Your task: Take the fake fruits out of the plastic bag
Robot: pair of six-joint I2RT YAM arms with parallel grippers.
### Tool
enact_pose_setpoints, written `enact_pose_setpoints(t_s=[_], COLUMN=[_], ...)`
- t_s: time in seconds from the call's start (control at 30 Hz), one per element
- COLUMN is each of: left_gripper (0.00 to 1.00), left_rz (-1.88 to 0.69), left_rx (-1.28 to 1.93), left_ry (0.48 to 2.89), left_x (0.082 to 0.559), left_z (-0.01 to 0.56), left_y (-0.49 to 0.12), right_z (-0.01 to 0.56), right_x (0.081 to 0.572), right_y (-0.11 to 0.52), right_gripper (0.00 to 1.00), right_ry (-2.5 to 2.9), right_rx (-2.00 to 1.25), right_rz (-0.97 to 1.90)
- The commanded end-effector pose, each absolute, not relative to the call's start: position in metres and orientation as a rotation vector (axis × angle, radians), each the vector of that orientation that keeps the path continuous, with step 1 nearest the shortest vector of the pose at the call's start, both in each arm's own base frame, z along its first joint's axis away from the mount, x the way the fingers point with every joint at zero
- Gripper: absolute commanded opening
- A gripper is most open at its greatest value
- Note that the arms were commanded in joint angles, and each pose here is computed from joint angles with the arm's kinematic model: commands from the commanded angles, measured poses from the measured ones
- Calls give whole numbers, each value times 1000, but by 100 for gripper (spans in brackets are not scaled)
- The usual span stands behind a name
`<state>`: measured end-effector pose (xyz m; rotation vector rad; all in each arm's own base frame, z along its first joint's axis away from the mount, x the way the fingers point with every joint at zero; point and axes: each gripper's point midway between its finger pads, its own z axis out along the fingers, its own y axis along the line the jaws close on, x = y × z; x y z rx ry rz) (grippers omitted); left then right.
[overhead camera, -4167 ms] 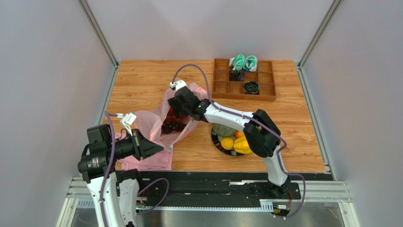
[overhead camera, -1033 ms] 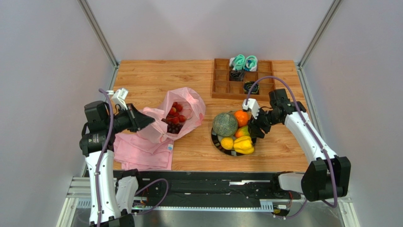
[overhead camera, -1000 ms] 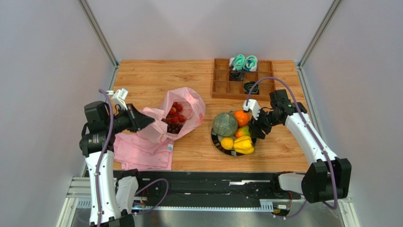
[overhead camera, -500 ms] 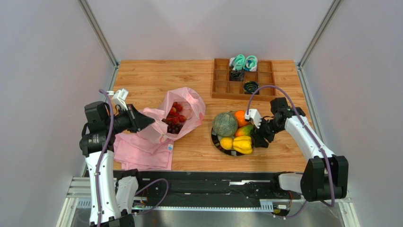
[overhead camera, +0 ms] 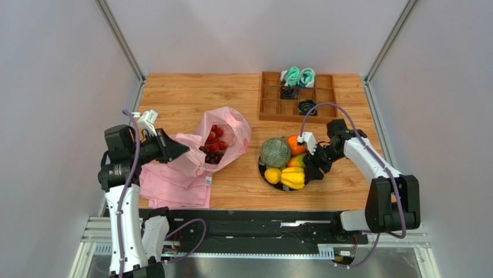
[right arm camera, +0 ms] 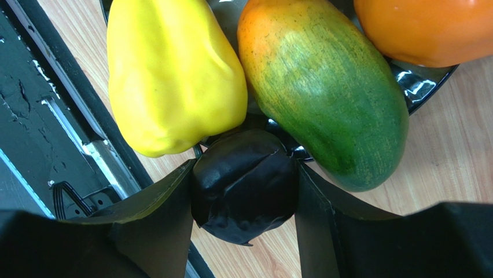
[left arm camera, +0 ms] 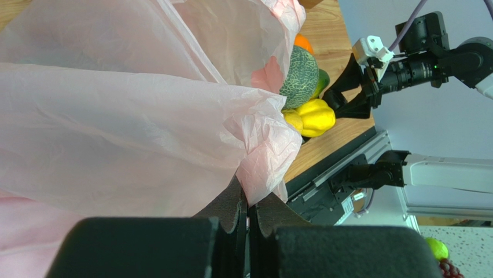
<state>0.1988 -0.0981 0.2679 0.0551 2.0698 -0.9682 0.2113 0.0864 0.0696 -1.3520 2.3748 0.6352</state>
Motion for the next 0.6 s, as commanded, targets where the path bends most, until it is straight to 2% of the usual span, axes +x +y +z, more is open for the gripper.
enact_pose_setpoints(t_s=[0.0, 0.2, 0.3, 0.33, 0.4, 0.57], left_gripper=[0, 0, 0, 0, 0, 0], left_rz=[-962, -961, -967, -968, -967, -971], left_rx=[72, 67, 68, 70, 69, 66], left_ry=[2076, 2079, 2081, 2079, 2079, 2083], left_x=[198, 198, 198, 197, 197, 195], left_z=[263, 261, 259, 259, 258, 255], left_y=[-98, -98, -99, -99, -99, -99], right_z=[67, 61, 61, 62, 65, 91], right_x=[214, 214, 216, 217, 219, 212], right_y=[98, 102, 104, 104, 103, 103], right_gripper=[43, 50, 62, 83, 100, 100], right_ry=[2356, 2381, 2385, 2388, 2405, 2427], right_rx=[-1318, -1275, -1258, -1250, -1225, -1188], right_rz=[685, 699, 698, 695, 688, 697])
